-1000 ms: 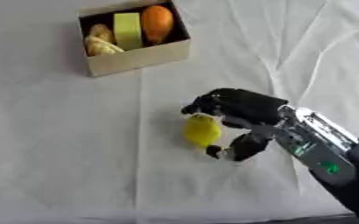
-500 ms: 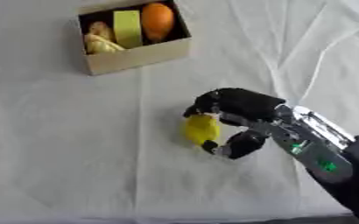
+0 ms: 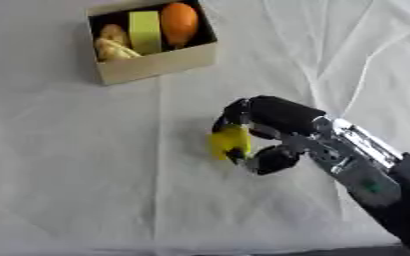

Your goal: Pick up objects on the table and place them in the box.

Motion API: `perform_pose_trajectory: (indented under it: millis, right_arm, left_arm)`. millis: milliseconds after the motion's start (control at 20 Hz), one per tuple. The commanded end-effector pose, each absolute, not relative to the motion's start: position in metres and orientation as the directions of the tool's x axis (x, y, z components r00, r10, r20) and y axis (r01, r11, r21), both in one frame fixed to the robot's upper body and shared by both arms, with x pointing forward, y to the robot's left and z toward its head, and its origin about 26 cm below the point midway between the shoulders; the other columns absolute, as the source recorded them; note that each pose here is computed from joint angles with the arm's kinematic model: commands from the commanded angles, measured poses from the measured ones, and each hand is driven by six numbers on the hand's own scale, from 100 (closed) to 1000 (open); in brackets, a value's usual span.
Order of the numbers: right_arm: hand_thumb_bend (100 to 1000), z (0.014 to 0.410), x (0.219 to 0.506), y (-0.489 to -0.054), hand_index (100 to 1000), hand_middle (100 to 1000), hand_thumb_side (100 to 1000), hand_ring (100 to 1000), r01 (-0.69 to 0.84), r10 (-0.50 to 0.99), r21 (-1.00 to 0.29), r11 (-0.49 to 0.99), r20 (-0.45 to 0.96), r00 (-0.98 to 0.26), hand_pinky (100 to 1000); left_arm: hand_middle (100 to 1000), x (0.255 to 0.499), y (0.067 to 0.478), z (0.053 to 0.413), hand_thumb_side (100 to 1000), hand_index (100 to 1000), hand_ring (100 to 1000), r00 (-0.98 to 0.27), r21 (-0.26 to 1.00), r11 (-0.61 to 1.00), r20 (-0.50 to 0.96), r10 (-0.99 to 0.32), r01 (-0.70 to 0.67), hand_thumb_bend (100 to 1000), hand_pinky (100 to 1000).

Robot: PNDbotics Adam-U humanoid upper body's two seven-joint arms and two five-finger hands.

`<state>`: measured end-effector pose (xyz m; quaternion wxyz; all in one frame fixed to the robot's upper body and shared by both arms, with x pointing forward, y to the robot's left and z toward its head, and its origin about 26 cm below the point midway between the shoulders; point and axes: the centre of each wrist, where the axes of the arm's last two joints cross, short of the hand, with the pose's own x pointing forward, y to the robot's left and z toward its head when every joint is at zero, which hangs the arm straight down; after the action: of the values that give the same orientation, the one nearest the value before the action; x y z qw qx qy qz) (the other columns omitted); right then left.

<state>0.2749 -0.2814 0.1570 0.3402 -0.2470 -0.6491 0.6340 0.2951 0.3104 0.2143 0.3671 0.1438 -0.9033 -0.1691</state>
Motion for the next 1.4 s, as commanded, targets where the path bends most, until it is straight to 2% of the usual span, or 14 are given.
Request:
perform_pose_trajectory:
  millis: [50,450,650,950,1400]
  right_arm:
    - [100,0.166,0.274,-0.283,725,625,100,597,-0.092,0.733,-0.989,0.114,0.146,-0.664,771]
    - [100,0.199,0.282,-0.298,704,620,100,594,-0.032,0.641,-0.975,0.218,0.168,-0.749,773]
    - [100,0.245,0.291,-0.3,702,616,100,601,0.017,0.603,-0.958,0.288,0.168,-0.78,777]
    - [100,0.304,0.296,-0.293,699,606,100,597,0.092,0.636,-0.917,0.387,0.193,-0.747,783]
    - [100,0.322,0.349,-0.313,703,610,100,606,0.147,0.687,-0.864,0.481,0.267,-0.675,797]
  left_arm:
    - [586,0.292,0.312,0.223,592,840,745,-0.71,0.413,0.9,0.591,-0.383,-0.142,100,814]
    - [585,0.291,0.314,0.221,590,838,744,-0.703,0.415,0.897,0.594,-0.392,-0.15,100,814]
    - [584,0.291,0.313,0.223,589,838,743,-0.707,0.42,0.896,0.589,-0.391,-0.146,100,814]
    - [588,0.294,0.309,0.23,586,838,744,-0.739,0.43,0.894,0.559,-0.376,-0.129,100,814]
    - [586,0.298,0.299,0.24,584,837,735,-0.781,0.434,0.896,0.528,-0.334,-0.09,100,812]
